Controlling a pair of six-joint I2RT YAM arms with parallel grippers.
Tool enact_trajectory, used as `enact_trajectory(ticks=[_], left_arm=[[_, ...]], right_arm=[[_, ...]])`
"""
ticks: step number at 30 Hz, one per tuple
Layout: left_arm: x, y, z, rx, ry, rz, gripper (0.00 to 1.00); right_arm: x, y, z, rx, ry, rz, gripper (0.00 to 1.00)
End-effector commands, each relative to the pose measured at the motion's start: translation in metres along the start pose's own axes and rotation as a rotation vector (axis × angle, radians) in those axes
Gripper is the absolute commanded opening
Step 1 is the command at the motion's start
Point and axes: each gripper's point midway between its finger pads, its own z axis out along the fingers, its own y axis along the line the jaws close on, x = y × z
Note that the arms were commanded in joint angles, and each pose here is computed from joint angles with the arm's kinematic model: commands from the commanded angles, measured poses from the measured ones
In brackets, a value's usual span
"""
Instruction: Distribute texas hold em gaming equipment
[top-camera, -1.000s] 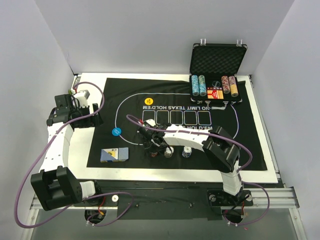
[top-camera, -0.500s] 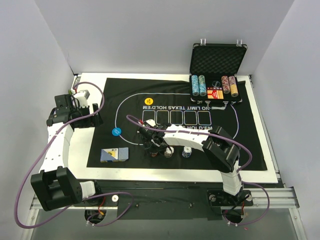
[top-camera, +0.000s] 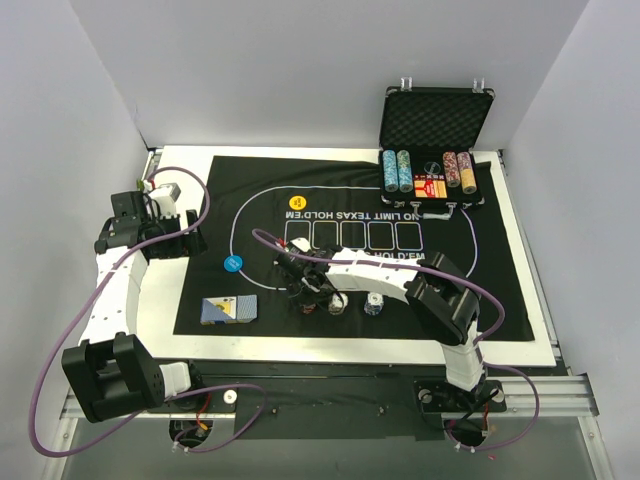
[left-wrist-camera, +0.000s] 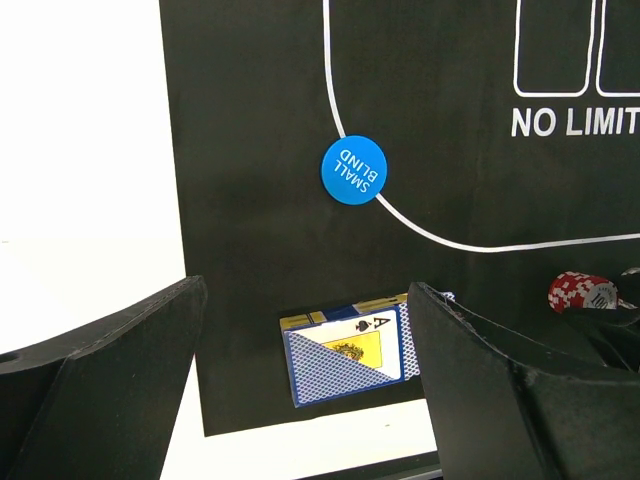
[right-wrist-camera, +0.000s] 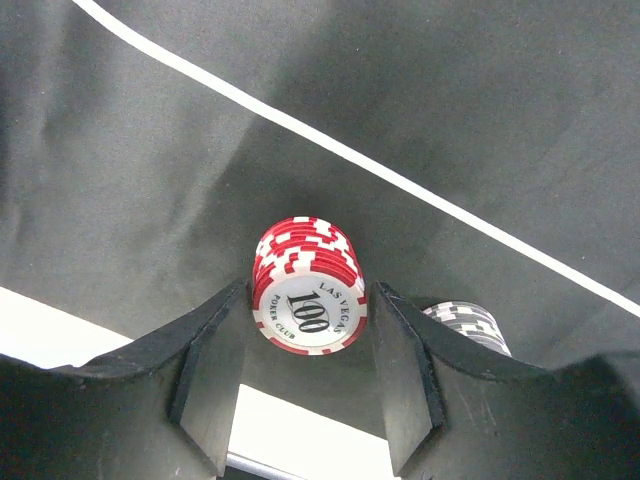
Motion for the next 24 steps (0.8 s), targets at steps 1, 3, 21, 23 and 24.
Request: enact_trajectory(ticks=[1,3,21,23,24], left_arm=[[-0.010,-0.003,-0.006,0.009,-0.050,0.029,0.93],[-0.011,-0.003,-0.007,0.008,-0.053,0.030,0.93],[-0.016,-0.003,-0.009,0.003,-0.065,0.031,0.93],[-0.017,-0.002,-0.009,0.001,-0.065,0.029,0.93],[-0.018,-0.002,-0.009,-0.001,-0.069,0.030,0.93]], right_arm=[[-0.009,0.004,-0.018,-0.005,-0.020,-0.014,0.45],[-0.008,0.005,-0.017,-0.004,-0.016,-0.018,0.44],[-0.026,0.005,-0.035,-0.004,-0.049,-0.020,0.22],[-0.035,0.007,-0.042,-0.014,-0.072,-0.018,0.21],[-0.038,0.007,-0.044,-0.014,-0.075,-0.019,0.21]])
